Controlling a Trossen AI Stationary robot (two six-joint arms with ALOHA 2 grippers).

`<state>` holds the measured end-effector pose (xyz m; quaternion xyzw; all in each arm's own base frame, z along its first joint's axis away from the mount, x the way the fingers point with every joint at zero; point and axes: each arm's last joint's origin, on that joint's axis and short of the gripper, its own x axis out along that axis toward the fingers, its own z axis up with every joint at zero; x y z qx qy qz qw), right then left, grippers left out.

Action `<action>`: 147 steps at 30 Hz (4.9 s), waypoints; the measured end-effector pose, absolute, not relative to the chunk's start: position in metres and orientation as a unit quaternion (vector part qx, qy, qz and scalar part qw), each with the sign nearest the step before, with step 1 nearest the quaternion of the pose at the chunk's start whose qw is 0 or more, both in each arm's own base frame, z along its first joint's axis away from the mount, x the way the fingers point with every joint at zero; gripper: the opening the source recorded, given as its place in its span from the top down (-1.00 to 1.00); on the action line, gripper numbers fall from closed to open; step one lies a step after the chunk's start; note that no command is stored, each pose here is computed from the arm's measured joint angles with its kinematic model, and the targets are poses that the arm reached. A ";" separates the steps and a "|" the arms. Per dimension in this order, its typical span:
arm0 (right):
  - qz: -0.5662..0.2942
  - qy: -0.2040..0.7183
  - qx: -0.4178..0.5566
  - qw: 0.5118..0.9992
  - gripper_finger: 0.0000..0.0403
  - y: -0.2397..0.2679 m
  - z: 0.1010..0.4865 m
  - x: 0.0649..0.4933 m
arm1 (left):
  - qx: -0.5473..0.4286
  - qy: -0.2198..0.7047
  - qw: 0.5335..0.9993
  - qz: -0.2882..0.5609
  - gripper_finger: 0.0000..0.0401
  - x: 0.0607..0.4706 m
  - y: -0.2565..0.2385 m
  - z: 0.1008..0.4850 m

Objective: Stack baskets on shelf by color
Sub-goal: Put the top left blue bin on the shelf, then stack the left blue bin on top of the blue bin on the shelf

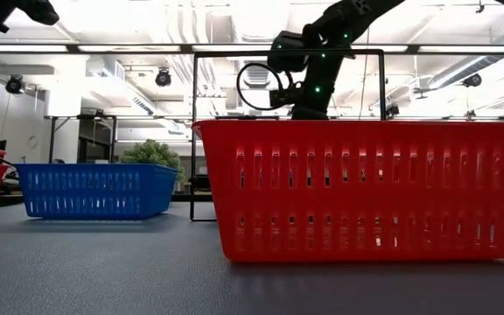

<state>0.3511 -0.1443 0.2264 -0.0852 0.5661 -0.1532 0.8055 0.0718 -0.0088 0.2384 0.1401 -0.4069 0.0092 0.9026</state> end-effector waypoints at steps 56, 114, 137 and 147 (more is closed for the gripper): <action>-0.023 0.005 -0.242 0.970 0.96 0.010 0.252 0.261 | 0.072 -0.344 0.936 -0.031 1.00 0.093 -0.011 0.231; -0.099 0.025 -0.166 0.981 0.19 0.001 0.265 0.213 | -0.047 0.608 0.791 0.046 0.50 0.230 -0.077 0.223; -0.101 0.036 -0.168 0.980 0.12 0.001 0.263 0.212 | 0.020 0.663 0.747 0.034 0.22 0.244 -0.082 0.186; -0.101 0.038 -0.169 0.980 0.12 0.001 0.263 0.212 | 0.020 0.667 0.744 0.036 0.81 0.243 -0.081 0.186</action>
